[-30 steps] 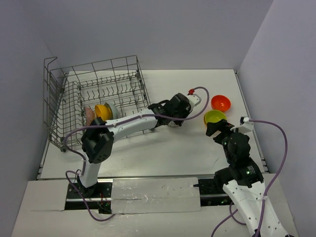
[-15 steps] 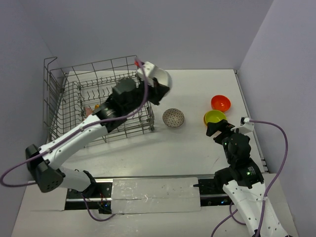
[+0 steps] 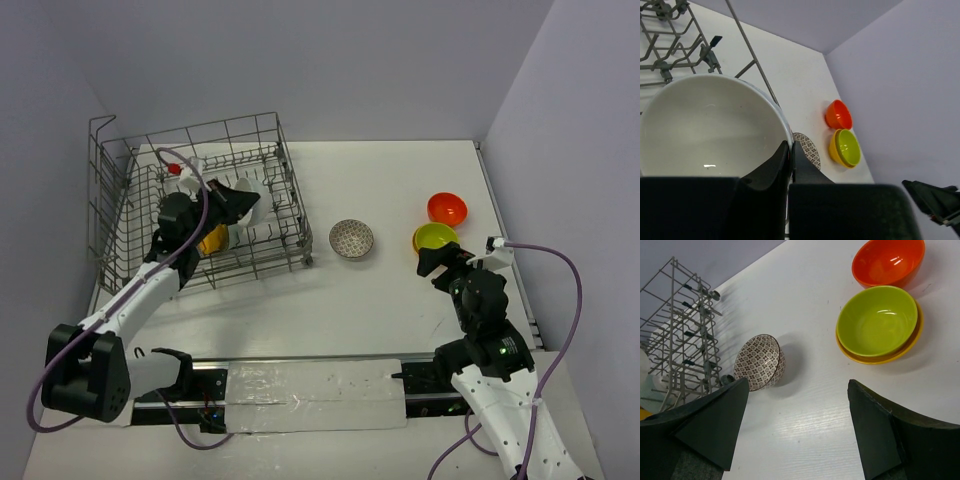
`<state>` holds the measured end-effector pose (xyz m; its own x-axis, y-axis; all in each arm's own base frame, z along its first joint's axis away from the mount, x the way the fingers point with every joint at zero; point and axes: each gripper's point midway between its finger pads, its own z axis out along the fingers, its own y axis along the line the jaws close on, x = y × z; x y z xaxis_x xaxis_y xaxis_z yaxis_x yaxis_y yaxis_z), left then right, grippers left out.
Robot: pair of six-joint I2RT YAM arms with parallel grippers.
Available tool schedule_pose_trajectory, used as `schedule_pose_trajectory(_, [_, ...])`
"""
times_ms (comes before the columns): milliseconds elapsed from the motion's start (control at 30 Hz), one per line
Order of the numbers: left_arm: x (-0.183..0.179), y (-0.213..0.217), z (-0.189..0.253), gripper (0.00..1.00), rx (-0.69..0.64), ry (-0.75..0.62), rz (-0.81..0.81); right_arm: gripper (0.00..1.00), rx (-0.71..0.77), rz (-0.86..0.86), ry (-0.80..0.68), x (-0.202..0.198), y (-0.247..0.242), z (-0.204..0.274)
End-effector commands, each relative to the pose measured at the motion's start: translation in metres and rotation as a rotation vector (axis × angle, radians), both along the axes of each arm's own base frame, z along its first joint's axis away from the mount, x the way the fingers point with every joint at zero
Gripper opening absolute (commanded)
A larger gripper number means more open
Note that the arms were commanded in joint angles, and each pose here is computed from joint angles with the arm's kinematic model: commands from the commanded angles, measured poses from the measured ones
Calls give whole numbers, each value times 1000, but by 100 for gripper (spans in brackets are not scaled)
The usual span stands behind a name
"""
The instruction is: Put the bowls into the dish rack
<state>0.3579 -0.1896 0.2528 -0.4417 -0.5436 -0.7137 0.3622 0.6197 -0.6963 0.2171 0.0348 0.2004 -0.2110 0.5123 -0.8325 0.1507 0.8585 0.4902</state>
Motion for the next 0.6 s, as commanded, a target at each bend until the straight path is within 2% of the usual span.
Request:
schedule_pose_trajectory(0, [-11,3,73,0,-203,-215,-101,87,2,7,-39,3,1,10])
schedule_pose_trajectory(300, [7,14,42,0,-260,-146,-127,87,5,3,-46,3,1,9])
schedule_pose_trajectory(567, [22,23,24,0,-249,-74,-88,87,5,5,-45,4,1,7])
